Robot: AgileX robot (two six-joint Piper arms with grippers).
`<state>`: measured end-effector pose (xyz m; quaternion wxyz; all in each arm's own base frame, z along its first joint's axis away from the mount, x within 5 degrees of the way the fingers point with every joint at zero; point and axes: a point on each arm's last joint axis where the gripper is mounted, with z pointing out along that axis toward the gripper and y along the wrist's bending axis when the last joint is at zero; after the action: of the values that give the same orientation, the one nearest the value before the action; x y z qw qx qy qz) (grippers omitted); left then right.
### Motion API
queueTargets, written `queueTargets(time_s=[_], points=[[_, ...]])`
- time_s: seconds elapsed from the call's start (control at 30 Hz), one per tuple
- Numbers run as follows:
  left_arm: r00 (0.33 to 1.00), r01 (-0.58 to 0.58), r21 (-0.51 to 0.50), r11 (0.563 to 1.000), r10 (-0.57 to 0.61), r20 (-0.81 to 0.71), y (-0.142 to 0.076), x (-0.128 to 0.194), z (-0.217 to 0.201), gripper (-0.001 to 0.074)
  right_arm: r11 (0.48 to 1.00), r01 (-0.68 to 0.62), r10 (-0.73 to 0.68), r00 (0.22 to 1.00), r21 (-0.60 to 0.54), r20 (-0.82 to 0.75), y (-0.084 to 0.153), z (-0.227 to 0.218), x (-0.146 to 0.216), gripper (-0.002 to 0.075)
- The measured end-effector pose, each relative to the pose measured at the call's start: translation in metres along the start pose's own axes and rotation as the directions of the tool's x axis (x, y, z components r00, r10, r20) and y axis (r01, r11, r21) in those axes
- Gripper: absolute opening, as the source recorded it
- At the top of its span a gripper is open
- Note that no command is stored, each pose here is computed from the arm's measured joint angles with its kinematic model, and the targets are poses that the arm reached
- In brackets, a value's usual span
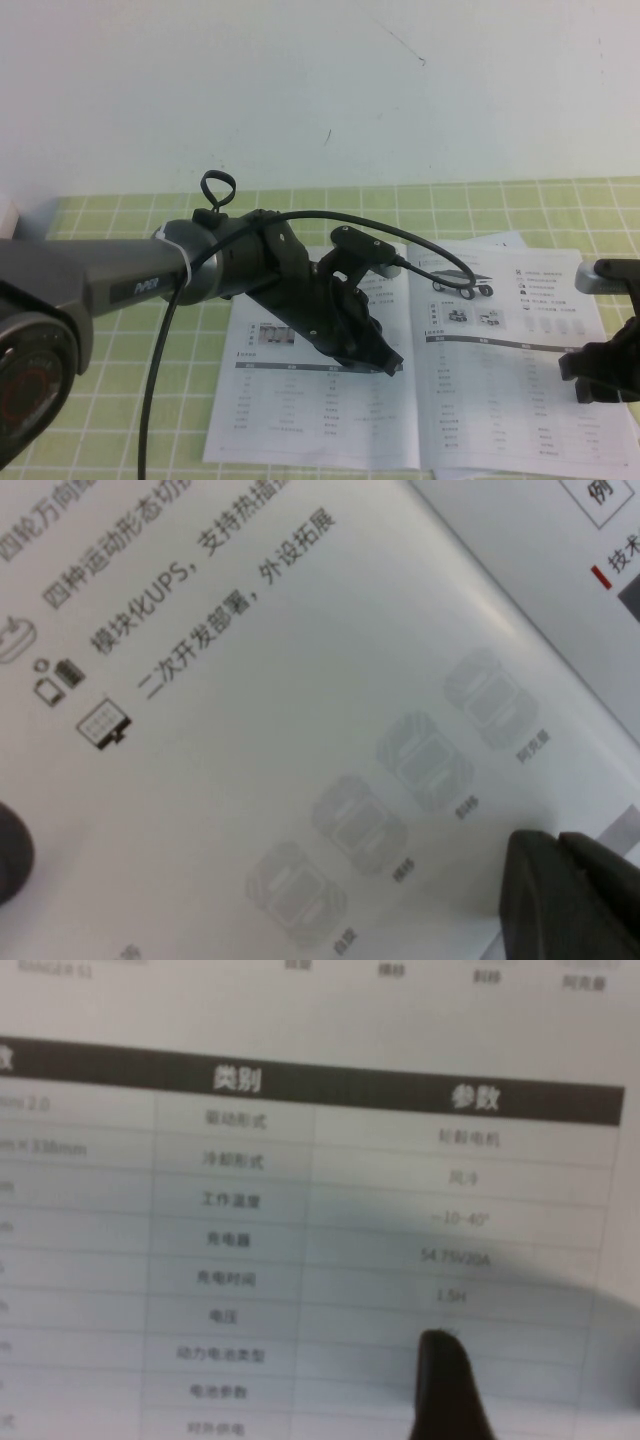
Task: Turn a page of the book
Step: Open the closed book
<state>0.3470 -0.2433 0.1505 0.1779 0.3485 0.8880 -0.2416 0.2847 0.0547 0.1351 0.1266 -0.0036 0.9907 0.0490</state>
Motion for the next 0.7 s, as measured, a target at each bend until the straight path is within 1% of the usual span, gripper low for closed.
queueTargets(time_s=[0.17,0.33,0.47,0.7], points=[[1.000,0.000,0.000,1.000,0.000,0.000,0.0000,0.0000,0.0000,-0.0002,1.000,0.002,-0.002,1.000,0.001,-0.005,0.0000,-0.0003,0.0000,0.0400],[1.000,0.000,0.000,1.000,0.000,0.000,0.0000,0.0000,0.0000,-0.0002,0.999,0.033,-0.033,0.999,0.028,-0.027,-0.0009,-0.0055,-0.0060,0.0400],[1.000,-0.002,0.000,1.000,0.002,0.000,0.0000,0.0000,0.0000,-0.0002,0.998,0.029,-0.028,0.999,0.050,-0.026,-0.0025,-0.0069,-0.0081,0.0400],[1.000,-0.004,0.000,1.000,0.004,0.000,0.0000,0.0000,0.0000,-0.0002,0.998,0.023,-0.021,0.999,0.055,-0.026,-0.0029,-0.0069,-0.0081,0.0400]])
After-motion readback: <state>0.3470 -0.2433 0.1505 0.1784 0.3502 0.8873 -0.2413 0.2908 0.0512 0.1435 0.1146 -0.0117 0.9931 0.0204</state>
